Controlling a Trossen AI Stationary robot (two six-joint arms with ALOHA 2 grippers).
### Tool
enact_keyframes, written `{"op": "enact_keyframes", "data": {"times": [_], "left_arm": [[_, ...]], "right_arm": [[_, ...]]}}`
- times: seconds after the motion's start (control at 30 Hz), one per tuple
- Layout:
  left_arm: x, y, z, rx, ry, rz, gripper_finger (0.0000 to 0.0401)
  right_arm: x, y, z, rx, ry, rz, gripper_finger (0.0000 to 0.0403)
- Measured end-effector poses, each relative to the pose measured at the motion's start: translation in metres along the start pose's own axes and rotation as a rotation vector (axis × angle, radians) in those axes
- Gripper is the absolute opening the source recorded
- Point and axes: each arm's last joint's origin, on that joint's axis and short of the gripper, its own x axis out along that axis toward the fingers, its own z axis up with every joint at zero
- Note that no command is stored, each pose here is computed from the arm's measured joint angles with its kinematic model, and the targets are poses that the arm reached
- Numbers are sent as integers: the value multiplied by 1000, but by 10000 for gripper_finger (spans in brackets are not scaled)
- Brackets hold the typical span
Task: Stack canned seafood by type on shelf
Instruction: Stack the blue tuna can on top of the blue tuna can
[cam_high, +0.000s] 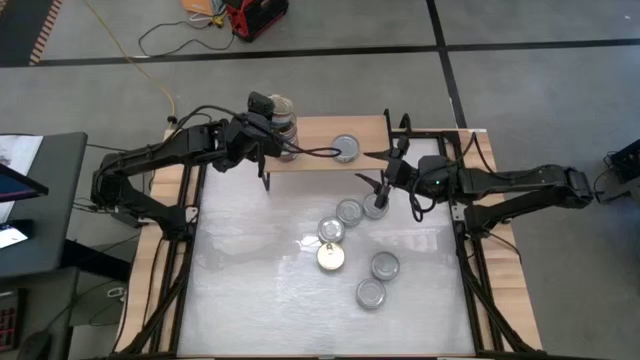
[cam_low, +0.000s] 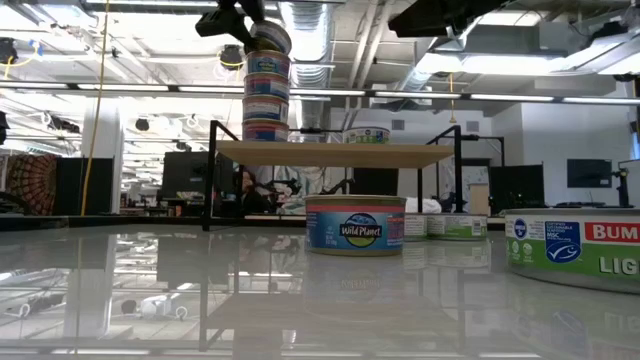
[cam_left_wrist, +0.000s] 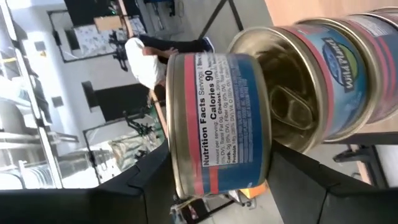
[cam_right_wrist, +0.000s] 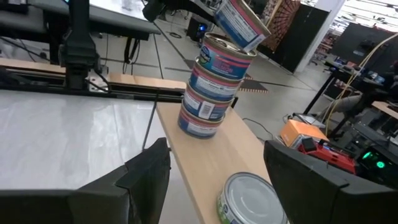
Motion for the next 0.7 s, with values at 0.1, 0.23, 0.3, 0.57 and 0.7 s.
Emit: {"op": "enact_keyframes", "data": {"times": [0.1, 0.23, 0.3, 0.57, 0.7], "left_arm": [[0, -2, -1, -4, 20, -6, 227], [-1, -5, -1, 22, 24, -28, 229], [-2, -6, 0, 22, 18, -28, 230], [-6, -7, 4, 21, -2, -25, 231], [-8, -7, 5, 20, -16, -26, 231]], "right_arm": [[0, 0, 1, 2, -5, -1, 291], [0, 0, 1, 3, -5, -2, 291], [0, 0, 1, 4, -9, -2, 291], [0, 0, 1, 5, -10, -3, 291], [0, 0, 1, 6, -12, -3, 291]]}}
